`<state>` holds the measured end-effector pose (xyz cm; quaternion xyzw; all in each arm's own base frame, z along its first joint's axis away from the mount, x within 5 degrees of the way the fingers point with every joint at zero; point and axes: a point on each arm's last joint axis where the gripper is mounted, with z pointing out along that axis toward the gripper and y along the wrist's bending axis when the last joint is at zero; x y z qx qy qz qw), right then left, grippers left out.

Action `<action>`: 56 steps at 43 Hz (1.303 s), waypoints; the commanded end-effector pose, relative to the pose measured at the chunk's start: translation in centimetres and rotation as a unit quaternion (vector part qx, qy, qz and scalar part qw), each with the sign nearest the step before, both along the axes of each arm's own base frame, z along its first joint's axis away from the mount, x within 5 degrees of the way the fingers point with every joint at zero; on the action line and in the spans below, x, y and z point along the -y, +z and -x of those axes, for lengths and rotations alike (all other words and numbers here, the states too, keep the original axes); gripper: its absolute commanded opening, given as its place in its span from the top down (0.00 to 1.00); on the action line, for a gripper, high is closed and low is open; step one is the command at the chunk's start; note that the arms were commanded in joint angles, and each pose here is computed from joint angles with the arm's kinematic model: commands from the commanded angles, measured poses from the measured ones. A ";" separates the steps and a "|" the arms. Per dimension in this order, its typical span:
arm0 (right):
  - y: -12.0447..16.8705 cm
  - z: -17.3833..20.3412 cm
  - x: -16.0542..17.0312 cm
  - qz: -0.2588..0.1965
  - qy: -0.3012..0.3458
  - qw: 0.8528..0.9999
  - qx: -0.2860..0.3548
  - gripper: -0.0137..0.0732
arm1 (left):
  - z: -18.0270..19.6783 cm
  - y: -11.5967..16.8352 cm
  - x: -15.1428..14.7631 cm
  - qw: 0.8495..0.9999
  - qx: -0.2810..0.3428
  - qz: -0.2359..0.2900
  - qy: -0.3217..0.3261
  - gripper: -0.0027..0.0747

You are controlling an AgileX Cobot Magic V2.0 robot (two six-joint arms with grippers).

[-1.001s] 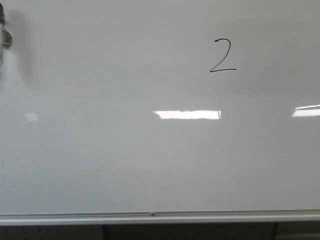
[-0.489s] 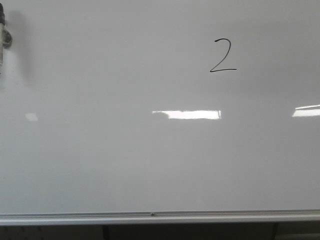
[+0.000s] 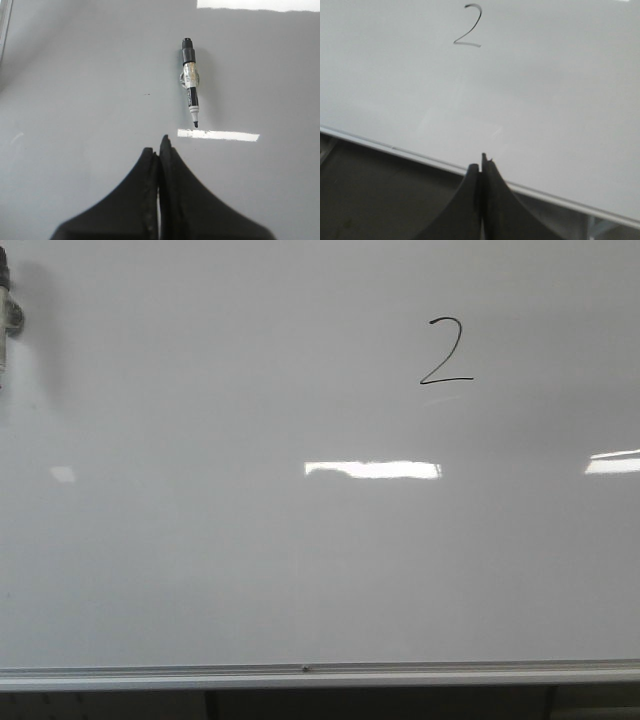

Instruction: Write number 2 on whiteboard

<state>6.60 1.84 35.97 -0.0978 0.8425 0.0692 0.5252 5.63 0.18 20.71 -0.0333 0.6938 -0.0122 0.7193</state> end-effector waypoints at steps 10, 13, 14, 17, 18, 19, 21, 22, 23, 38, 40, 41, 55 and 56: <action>-6.9 0.9 1.3 -0.014 -0.086 0.974 0.208 0.92 | 0.1 -0.3 0.0 0.999 0.037 -0.002 0.001 0.99; -8.7 1.1 1.5 -0.014 -0.093 0.971 0.218 0.92 | 0.1 -0.3 0.0 0.999 0.037 -0.002 0.001 0.99; -9.4 1.2 1.5 -0.015 -0.095 0.970 0.223 0.92 | 0.1 -0.3 0.0 0.999 0.037 -0.002 0.001 0.99; -10.9 1.2 1.6 -0.016 -0.098 0.967 0.233 0.92 | 0.1 -0.3 0.0 0.999 0.037 -0.002 0.001 0.99; -11.4 1.2 1.6 -0.016 -0.100 0.966 0.237 0.92 | 0.1 -0.3 0.0 0.999 0.037 -0.002 0.001 0.99; -11.9 1.2 1.6 -0.016 -0.101 0.965 0.240 0.92 | 0.1 -0.3 0.0 0.999 0.037 -0.002 0.001 0.99; -12.8 1.3 1.6 -0.017 -0.103 0.964 0.246 0.92 | 0.1 -0.3 0.0 0.999 0.037 -0.002 0.001 0.99; -13.2 1.3 1.6 -0.017 -0.103 0.963 0.248 0.92 | 0.1 -0.3 0.0 0.999 0.037 -0.002 0.001 0.99; -13.7 1.2 1.7 -0.018 -0.104 0.963 0.248 0.92 | 0.1 -0.3 0.0 0.999 0.037 -0.002 0.001 0.99; -15.4 1.1 1.8 -0.019 -0.110 0.959 0.261 0.92 | 0.1 -0.3 0.0 0.999 0.037 -0.002 0.001 0.99; -15.4 1.1 1.8 -0.019 -0.110 0.959 0.261 0.92 | 0.1 -0.3 0.0 0.999 0.037 -0.002 0.001 0.99; -15.4 1.1 1.8 -0.019 -0.110 0.959 0.261 0.92 | 0.1 -0.3 0.0 0.999 0.037 -0.002 0.001 0.99; -15.3 1.1 1.8 -0.042 -0.115 0.956 0.267 0.92 | 0.1 -0.3 0.0 0.999 0.037 -0.002 0.001 0.99; -15.3 1.1 1.8 -0.046 -0.116 0.956 0.266 0.92 | 0.1 -0.3 0.0 0.999 0.037 -0.002 0.001 0.99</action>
